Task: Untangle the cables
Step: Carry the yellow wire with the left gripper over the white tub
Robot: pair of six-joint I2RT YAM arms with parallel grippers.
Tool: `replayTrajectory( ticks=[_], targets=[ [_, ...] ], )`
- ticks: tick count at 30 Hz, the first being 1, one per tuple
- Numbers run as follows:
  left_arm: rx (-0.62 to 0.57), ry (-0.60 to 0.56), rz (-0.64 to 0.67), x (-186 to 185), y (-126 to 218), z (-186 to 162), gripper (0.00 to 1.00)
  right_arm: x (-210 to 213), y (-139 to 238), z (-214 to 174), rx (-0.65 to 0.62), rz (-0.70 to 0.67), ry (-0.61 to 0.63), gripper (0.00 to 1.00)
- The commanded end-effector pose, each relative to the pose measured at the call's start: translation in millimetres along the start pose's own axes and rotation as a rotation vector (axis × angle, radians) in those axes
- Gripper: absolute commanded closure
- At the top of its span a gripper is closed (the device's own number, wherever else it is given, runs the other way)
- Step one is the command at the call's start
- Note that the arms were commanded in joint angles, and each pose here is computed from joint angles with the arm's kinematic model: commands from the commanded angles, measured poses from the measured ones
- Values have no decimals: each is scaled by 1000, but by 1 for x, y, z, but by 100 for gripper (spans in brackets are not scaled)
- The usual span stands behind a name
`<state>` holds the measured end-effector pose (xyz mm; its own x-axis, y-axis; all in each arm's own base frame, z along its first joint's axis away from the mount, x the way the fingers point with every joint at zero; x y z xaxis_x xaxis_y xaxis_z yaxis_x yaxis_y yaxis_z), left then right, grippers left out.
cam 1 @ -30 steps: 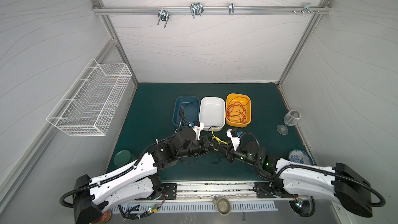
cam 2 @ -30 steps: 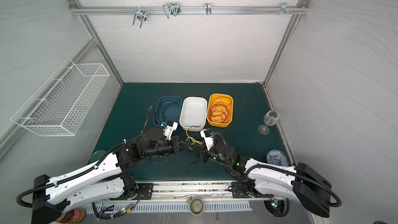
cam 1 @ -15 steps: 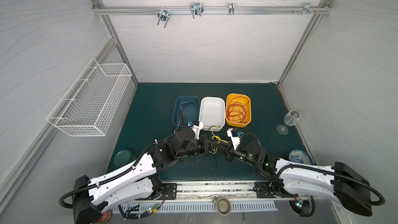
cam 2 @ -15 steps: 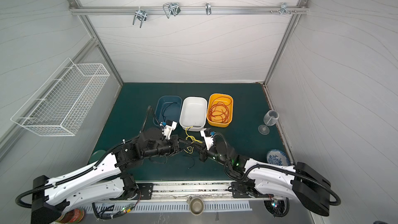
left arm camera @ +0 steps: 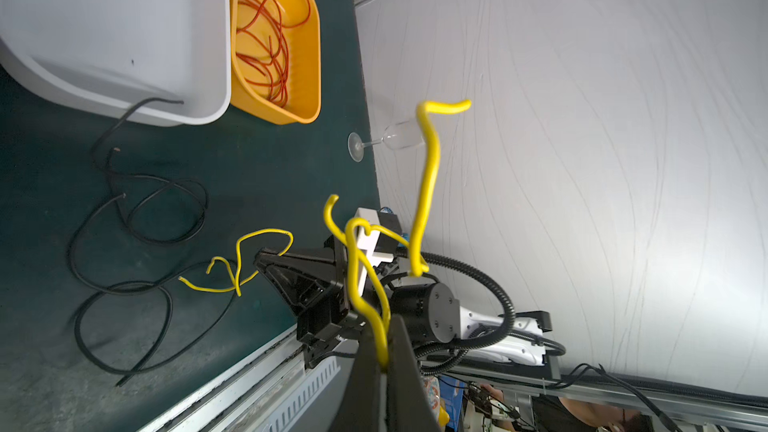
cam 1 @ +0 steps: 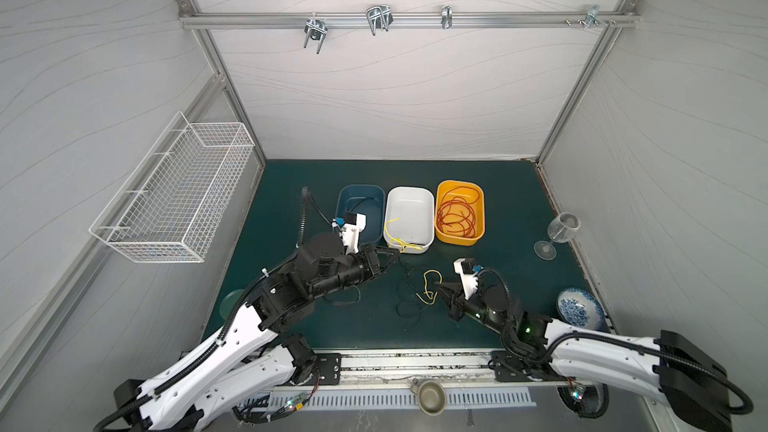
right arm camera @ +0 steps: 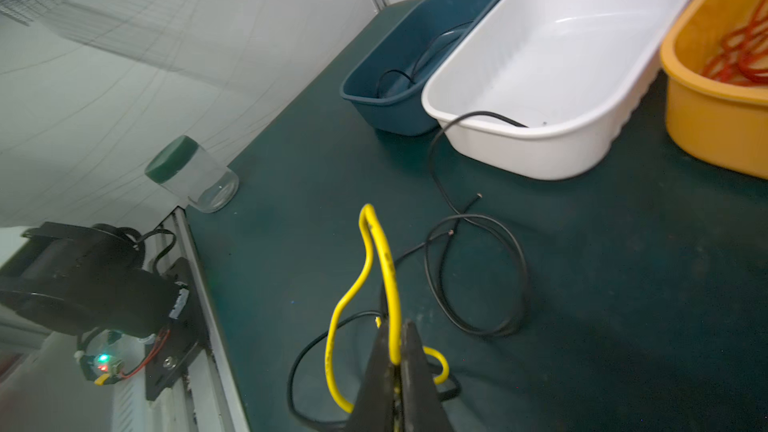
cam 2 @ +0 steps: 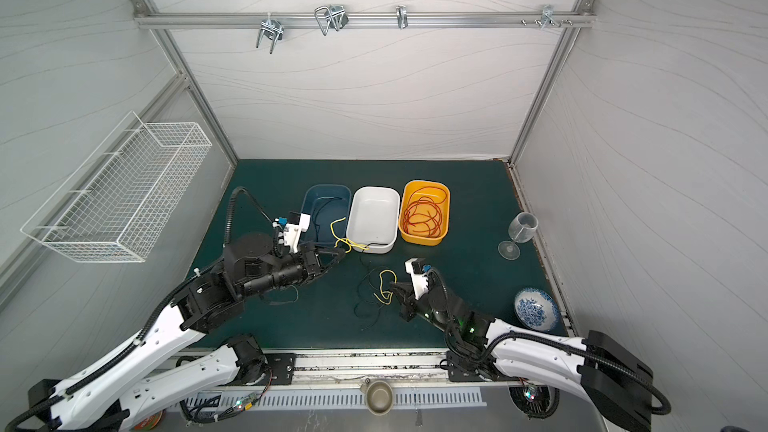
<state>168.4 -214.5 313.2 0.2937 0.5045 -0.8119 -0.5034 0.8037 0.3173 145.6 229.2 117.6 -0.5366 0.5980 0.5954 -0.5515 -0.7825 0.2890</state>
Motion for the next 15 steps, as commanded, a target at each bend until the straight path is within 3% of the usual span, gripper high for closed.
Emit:
replayTrajectory(
  ticks=[1,7,15],
  targets=[
    [-8,-47,9,-4,10,9,100,-13,8,3,-27,-45,-49,100],
    [32,-77,95,19,-12,30,100,-10,29,20,-101,-27,-55,100],
    [55,-156,202,43,-70,73,100,-14,47,25,-109,-50,-88,100]
  ],
)
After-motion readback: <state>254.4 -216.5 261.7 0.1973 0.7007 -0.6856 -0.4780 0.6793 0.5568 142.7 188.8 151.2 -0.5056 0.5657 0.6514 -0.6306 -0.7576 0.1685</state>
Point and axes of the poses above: each gripper's point midway between its finger pads, its own y axis back along the fingers, its own x axis along the line the jaws close on, z = x × y, the point moved 2 cm from there along y, back along the fingers, and after that the axes turned 10 degrees about -y, right-handed, at the moved point
